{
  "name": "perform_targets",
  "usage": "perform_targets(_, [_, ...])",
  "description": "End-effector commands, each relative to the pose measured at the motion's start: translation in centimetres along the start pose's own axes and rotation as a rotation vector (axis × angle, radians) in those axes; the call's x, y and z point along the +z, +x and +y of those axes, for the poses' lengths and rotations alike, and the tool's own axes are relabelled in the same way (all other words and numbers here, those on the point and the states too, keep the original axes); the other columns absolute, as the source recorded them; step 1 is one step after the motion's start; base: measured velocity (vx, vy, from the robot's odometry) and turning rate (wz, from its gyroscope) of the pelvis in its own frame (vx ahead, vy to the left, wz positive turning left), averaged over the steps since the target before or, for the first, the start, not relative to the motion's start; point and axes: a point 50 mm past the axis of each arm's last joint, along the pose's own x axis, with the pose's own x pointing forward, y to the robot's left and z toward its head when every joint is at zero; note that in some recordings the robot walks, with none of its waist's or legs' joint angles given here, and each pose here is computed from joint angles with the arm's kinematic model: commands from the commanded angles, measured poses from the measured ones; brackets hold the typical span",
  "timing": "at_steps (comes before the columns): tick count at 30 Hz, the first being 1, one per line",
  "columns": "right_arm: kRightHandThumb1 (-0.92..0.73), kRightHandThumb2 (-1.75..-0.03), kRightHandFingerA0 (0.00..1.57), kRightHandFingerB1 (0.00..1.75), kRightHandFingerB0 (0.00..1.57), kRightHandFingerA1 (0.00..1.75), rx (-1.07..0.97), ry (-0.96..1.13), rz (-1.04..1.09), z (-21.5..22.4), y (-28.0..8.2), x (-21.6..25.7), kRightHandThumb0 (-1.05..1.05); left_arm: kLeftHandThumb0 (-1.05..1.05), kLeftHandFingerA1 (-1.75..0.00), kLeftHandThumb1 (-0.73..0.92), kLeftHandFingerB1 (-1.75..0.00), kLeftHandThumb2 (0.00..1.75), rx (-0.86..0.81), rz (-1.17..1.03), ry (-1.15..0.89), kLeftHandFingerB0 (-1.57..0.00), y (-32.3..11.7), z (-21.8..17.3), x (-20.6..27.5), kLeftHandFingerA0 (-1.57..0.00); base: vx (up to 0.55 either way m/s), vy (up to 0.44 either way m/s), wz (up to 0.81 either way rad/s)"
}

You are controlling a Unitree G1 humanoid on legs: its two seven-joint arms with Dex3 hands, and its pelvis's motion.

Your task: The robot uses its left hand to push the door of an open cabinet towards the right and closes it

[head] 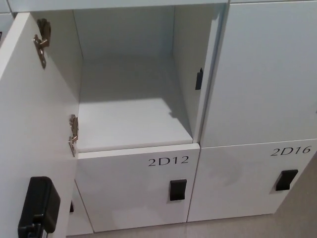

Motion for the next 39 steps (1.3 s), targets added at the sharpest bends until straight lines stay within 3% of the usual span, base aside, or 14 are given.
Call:
perform_targets(1, [-0.70,-0.99,0.33,0.49,0.28,0.53,-0.041,-0.005,-0.049,-0.9,0.0,0.3,-0.53,-0.57,-0.38,0.80,-0.34,0.65,-0.018,-0.051,0.050,-0.41,-0.2,0.7,0.2,-0.52,0.00,0.000,0.00])
perform_targets(13, [-0.70,-0.98,0.33,0.48,0.28,0.52,-0.047,0.010,-0.058,-0.8,0.1,0.6,-0.52,-0.68,-0.38,0.86,-0.32,0.67,0.162,-0.129,-0.098,-0.33,-0.4,1.6,0.6,-0.44,0.00,0.000,0.00])
perform_targets(17, [-0.70,-0.98,0.34,0.49,0.30,0.53,-0.051,0.006,-0.061,-0.8,0.1,0.6,-0.51,-0.69,-0.35,0.87,-0.30,0.67,0.310,-0.295,-0.128,-0.30,-0.9,2.7,2.6,-0.40,0.00,0.000,0.00])
perform_targets(21, [-0.70,-0.98,0.32,0.48,0.26,0.52,-0.043,0.004,-0.047,-0.8,0.0,0.3,-0.52,-0.74,-0.33,0.88,-0.31,0.67,0.334,-0.641,-0.059,-0.28,-1.8,3.9,9.4,-0.35,0.00,0.000,0.00])
perform_targets(23, [-0.70,-0.98,0.32,0.48,0.26,0.52,-0.043,0.003,-0.049,-0.8,0.0,0.3,-0.52,-0.74,-0.33,0.88,-0.31,0.67,0.338,-0.694,-0.032,-0.28,-2.2,4.0,10.7,-0.35,0.00,0.000,0.00])
perform_targets(26, [-0.69,-0.98,0.34,0.49,0.28,0.53,-0.042,0.018,-0.057,-0.8,0.0,0.3,-0.51,-0.63,-0.35,0.90,-0.31,0.67,0.332,-0.923,0.113,-0.29,-4.5,3.5,16.9,-0.35,0.00,0.000,0.00])
perform_targets(32, [-0.70,-1.00,0.35,0.48,0.27,0.54,-0.058,0.006,-0.052,-1.0,0.0,0.3,-0.52,-0.64,-0.34,0.86,-0.30,0.66,0.223,-1.241,0.300,-0.30,-8.8,-0.8,26.1,-0.38,0.00,0.000,0.00])
perform_targets(34, [-0.69,-0.99,0.34,0.48,0.26,0.53,-0.055,0.017,-0.058,-1.0,0.0,0.3,-0.52,-0.68,-0.35,0.88,-0.30,0.67,0.162,-1.333,0.350,-0.30,-10.1,-3.1,28.9,-0.43,0.00,0.000,0.00])
perform_targets(39, [-0.69,-0.99,0.36,0.49,0.30,0.54,-0.061,0.024,-0.068,-0.9,0.0,0.3,-0.51,-0.69,-0.34,0.89,-0.30,0.67,0.111,-1.531,0.606,-0.29,-13.8,-9.8,34.0,-0.37,0.00,0.000,0.00])
